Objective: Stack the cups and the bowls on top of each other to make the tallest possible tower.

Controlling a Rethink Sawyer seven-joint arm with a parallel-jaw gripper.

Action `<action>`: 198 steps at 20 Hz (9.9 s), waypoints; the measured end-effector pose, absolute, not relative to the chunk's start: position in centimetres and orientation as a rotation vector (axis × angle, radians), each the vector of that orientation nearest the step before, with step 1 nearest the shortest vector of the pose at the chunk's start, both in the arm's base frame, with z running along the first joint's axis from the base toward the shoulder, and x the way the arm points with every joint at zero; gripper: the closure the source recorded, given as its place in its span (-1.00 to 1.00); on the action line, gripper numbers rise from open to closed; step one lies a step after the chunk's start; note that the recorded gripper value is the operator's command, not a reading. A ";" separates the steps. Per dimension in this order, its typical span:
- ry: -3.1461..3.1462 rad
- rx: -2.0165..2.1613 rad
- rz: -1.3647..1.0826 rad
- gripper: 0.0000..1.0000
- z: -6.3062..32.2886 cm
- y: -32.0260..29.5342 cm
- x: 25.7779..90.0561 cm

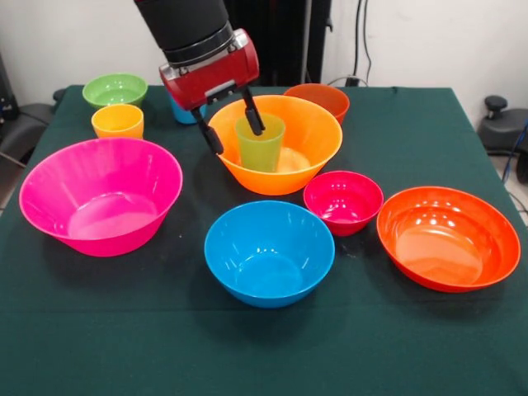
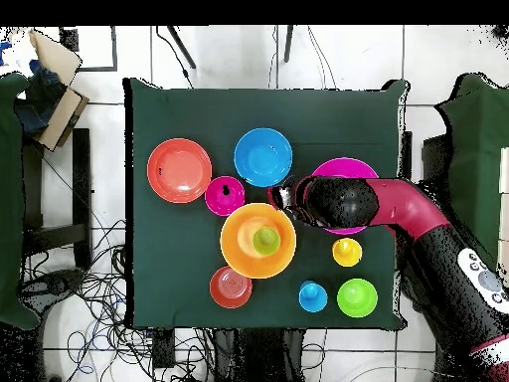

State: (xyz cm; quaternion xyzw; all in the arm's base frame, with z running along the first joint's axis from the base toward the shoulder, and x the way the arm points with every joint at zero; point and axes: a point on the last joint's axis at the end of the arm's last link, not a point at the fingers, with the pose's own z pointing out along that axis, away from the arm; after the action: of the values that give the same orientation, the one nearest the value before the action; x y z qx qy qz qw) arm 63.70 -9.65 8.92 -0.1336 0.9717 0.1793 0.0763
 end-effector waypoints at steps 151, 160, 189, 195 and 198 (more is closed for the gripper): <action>3.050 -0.180 0.590 -1.00 8.6 -12.5 78.9; 3.041 -0.187 0.539 -1.00 14.1 -14.8 77.5; 2.973 -0.205 0.427 -1.00 12.6 -16.1 73.5; 2.944 -0.210 0.415 -1.00 10.2 -15.7 73.6; 2.948 -0.214 0.428 -1.00 8.7 -15.4 73.3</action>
State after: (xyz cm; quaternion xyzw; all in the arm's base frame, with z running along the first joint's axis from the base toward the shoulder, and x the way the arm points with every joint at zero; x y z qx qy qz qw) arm 73.25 -15.36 8.74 -0.0714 0.9841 0.1428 0.0777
